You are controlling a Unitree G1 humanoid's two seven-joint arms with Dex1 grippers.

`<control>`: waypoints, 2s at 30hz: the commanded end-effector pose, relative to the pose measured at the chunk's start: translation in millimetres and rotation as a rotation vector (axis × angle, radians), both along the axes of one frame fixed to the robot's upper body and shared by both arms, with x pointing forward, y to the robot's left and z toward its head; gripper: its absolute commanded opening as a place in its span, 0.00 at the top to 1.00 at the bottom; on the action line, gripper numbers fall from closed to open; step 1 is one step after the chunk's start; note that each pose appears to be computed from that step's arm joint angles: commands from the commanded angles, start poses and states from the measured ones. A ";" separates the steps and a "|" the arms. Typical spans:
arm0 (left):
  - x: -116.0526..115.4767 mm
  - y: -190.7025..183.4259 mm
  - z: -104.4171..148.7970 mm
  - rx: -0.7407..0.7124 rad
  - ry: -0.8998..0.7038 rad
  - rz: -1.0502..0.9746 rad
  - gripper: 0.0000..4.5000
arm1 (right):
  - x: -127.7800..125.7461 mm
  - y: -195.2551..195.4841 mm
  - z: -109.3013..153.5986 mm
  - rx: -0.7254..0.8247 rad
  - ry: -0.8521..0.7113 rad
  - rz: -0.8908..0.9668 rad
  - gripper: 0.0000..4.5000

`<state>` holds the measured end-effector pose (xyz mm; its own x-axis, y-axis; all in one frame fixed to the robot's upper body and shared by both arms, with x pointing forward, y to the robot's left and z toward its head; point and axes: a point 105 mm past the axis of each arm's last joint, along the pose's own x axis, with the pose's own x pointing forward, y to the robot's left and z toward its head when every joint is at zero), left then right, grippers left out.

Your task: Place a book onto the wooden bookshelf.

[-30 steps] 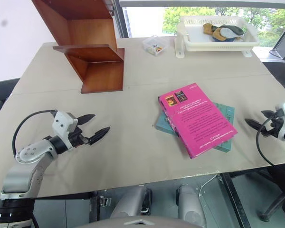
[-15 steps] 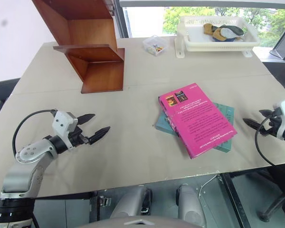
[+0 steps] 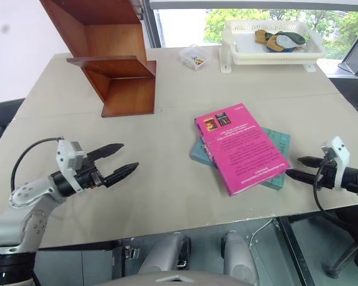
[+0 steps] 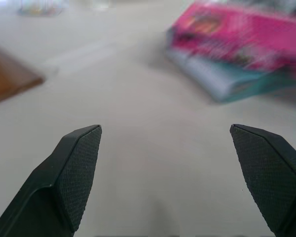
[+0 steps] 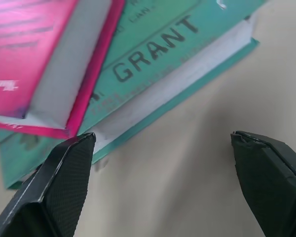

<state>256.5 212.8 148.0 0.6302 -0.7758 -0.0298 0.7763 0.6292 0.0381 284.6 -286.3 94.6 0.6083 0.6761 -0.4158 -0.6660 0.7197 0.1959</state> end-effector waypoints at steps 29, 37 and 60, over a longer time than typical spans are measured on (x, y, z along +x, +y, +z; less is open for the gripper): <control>-0.5 -8.1 17.2 -0.070 -0.040 -0.151 0.00 | 34.9 34.3 27.3 -0.021 -0.217 -0.008 0.00; 18.6 -46.1 1.4 -0.279 0.169 -0.200 0.00 | 13.9 19.2 56.2 -0.034 -0.302 0.003 0.00; 64.6 -96.7 -45.0 -0.705 0.906 -0.286 0.00 | -93.2 63.6 110.5 0.034 -0.271 0.371 0.00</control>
